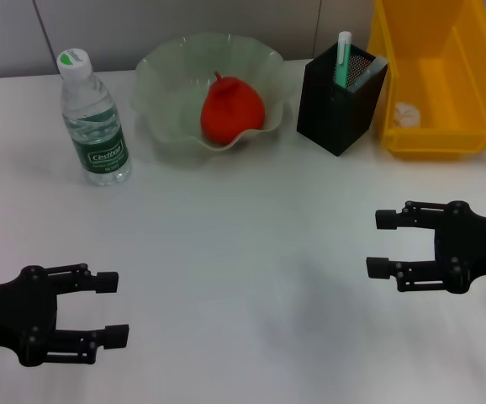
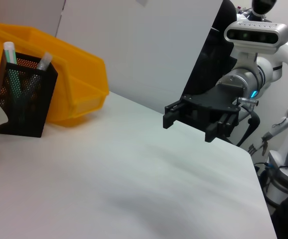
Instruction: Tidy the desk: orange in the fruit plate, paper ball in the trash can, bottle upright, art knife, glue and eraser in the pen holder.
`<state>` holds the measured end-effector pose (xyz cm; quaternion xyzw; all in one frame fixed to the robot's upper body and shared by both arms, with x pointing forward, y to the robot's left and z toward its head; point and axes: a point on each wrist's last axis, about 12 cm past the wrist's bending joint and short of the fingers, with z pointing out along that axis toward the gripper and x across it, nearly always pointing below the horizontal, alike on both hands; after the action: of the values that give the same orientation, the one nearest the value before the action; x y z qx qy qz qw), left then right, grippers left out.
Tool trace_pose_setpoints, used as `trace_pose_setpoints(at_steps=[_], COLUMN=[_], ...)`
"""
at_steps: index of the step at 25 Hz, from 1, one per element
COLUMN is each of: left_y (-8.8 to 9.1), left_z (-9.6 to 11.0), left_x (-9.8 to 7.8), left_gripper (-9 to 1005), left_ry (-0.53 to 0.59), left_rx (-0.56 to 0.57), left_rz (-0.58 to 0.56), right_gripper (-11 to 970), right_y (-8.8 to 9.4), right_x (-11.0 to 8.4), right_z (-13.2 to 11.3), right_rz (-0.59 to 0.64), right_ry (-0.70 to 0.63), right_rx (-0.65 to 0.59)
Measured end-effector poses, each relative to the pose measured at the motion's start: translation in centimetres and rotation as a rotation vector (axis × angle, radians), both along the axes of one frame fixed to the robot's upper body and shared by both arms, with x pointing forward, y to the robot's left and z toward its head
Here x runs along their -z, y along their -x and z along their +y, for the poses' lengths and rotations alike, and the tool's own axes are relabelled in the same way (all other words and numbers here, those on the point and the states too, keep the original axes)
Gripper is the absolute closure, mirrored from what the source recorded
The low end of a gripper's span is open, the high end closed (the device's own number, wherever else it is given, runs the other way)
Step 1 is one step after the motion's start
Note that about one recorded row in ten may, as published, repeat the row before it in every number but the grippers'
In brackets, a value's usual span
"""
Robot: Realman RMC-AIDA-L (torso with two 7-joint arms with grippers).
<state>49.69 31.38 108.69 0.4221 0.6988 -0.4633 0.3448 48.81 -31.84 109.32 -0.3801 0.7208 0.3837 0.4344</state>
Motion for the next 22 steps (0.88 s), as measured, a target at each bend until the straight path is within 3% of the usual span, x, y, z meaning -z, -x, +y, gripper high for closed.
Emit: trace_pose_setpoints(at_steps=[22], left_y=[0.08], left_z=[-0.02], left_x=[0.33], left_gripper=[169], left_ry=[-0.004], left_rx=[-0.021], left_rz=[-0.002], right_gripper=[175], right_y=[0.31], right_x=[0.45], right_z=[-0.08], right_rz=[-0.003], right_ry=[-0.009], right_rx=[0.006])
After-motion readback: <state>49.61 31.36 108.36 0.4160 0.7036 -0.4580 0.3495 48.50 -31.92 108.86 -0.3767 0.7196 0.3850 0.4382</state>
